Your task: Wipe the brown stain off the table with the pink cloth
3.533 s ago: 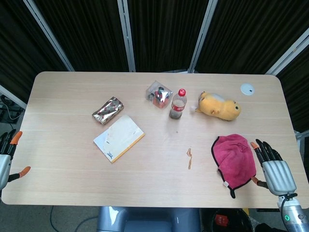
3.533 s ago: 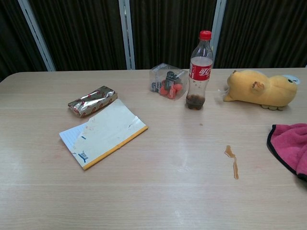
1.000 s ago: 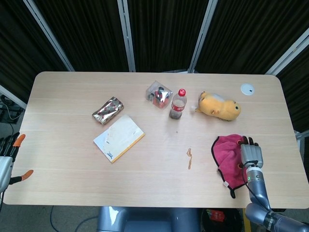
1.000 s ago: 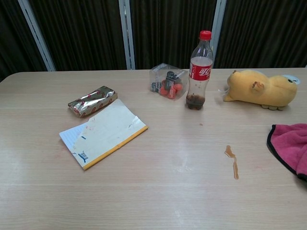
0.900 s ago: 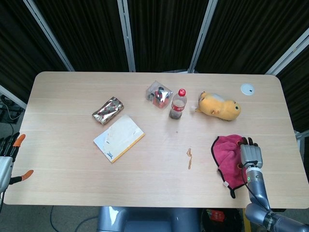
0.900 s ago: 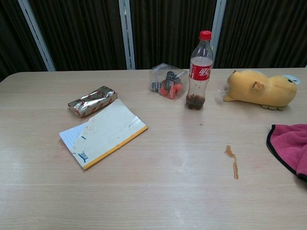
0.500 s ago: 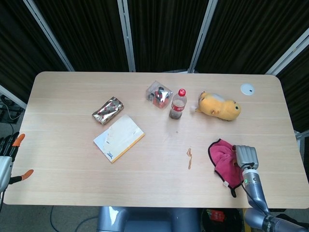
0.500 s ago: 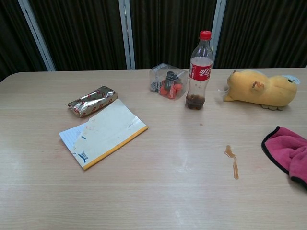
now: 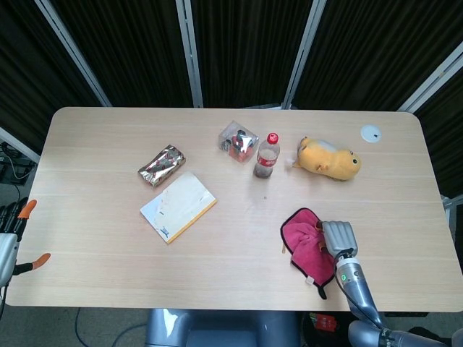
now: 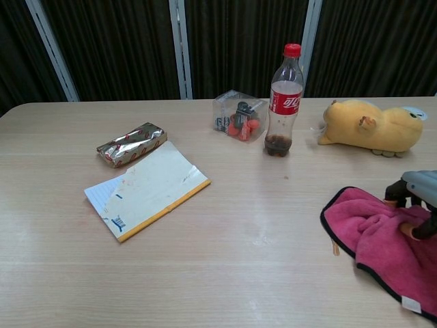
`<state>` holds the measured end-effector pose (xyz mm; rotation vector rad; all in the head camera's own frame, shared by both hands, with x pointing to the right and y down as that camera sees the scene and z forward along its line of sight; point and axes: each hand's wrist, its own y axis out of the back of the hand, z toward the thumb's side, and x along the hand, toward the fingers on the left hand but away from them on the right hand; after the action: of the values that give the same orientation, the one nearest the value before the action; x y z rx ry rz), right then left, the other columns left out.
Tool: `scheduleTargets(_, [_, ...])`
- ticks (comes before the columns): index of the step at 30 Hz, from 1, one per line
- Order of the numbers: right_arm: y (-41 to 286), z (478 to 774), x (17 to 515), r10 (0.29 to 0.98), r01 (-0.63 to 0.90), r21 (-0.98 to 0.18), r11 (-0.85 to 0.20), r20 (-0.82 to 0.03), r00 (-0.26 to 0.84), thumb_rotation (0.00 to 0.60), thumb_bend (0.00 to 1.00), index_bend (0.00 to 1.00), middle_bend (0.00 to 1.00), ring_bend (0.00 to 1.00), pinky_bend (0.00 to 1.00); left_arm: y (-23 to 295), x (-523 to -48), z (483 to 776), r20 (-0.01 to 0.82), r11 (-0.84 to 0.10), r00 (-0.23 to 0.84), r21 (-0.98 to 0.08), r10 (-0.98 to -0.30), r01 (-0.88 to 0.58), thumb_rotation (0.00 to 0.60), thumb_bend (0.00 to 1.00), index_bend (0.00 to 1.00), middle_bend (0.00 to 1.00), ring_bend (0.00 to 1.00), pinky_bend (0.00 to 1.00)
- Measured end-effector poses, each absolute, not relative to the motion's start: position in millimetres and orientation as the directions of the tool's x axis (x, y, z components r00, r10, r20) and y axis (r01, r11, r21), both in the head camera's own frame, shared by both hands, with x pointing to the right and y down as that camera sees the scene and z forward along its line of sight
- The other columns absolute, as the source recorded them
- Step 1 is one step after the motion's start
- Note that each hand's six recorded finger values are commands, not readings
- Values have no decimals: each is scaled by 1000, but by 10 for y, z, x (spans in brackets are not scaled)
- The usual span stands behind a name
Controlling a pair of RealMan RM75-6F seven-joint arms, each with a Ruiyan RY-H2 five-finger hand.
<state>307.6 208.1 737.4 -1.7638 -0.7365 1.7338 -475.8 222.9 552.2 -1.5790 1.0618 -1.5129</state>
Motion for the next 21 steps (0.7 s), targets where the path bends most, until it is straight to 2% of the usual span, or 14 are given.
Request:
scheduleTargets(9, [2057, 7501, 2672, 708, 17, -708, -706, -704, 54, 600, 547, 734, 595, 520, 749, 2230, -4772, 5535, 434, -430, -23, -897, -900, -101, 600, 0, 0, 0, 0, 0])
scheduleTargets(21, [2079, 7501, 2024, 700, 35, -704, -709, -697, 154, 600, 547, 734, 595, 520, 749, 2219, -4802, 5553, 445, -439, -36, -892, -895, -110, 600, 0, 0, 0, 0, 0])
